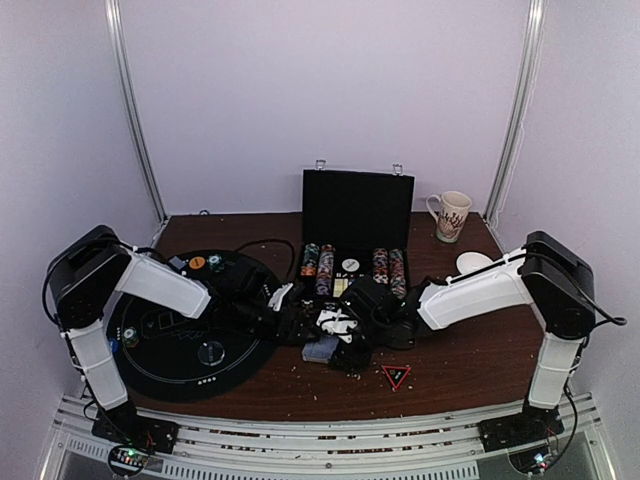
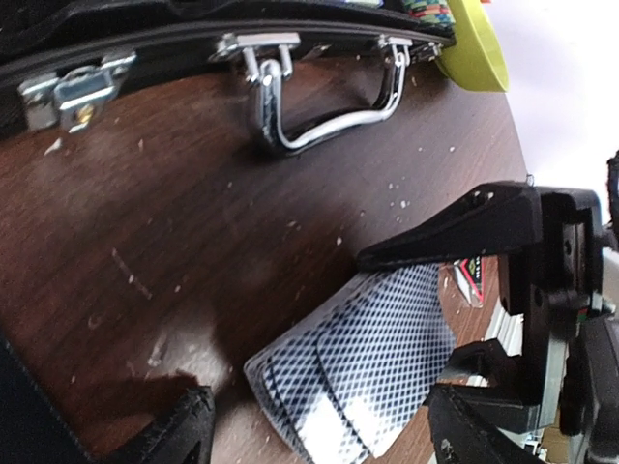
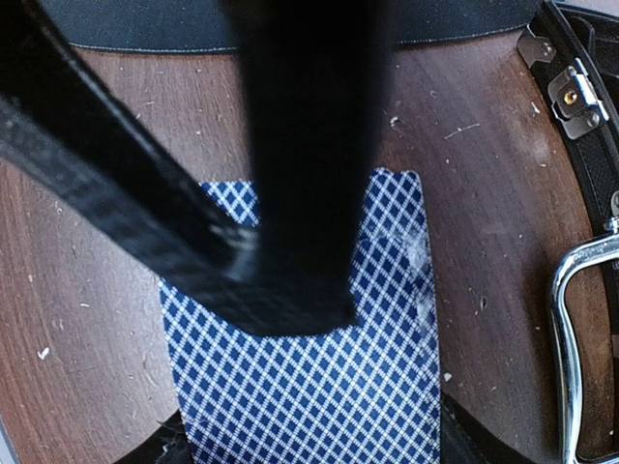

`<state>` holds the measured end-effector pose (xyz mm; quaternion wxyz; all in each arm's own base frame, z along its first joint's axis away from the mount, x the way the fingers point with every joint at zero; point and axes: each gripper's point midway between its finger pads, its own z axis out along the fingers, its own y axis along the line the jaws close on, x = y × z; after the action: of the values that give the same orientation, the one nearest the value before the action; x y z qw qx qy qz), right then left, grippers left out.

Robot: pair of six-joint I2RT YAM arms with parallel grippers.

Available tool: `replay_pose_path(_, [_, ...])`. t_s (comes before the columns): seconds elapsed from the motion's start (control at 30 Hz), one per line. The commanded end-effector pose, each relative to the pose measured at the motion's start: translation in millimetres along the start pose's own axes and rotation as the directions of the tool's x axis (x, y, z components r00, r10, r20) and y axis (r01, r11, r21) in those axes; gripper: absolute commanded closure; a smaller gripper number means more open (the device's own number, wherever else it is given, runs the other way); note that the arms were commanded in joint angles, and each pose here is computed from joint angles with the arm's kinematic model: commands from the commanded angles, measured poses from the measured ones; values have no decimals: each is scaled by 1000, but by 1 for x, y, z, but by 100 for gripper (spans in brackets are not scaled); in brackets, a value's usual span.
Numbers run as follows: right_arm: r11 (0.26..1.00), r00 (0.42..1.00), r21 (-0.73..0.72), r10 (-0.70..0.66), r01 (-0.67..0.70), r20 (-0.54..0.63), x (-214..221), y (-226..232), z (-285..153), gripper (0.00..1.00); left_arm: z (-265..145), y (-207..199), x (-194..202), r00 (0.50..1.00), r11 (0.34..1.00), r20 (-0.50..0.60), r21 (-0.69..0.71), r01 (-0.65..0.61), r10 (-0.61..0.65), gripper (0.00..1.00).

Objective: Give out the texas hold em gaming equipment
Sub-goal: Place the face-down deck piles at the center of the board.

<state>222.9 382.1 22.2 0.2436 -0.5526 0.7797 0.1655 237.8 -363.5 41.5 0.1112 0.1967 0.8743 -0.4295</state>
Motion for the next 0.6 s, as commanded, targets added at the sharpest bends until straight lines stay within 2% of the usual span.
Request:
replay_pose_path(0.0, [1000, 999, -6, -12, 12, 38, -5, 6, 0, 31, 23, 11, 28, 994, 999, -102, 4, 32, -31, 19])
replay_pose_path(0.17, [1000, 999, 22, -14, 13, 46, -6, 0, 4, 33, 36, 26, 36, 987, 998, -155, -40, 40, -46, 22])
replay_pose_path(0.3, [996, 998, 92, -11, 6, 57, -6, -11, 1, 33, 34, 37, 41, 978, 982, -202, -171, -78, 42, 22])
replay_pose_path(0.43, [995, 997, 104, -6, -2, 77, -7, -13, 1, 33, 35, 50, 51, 971, 962, -234, -248, -112, 53, 22])
replay_pose_path(0.57, [995, 997, 97, 0, -8, 83, -5, -11, 1, 33, 41, 45, 58, 974, 980, -227, -189, -69, 25, 31])
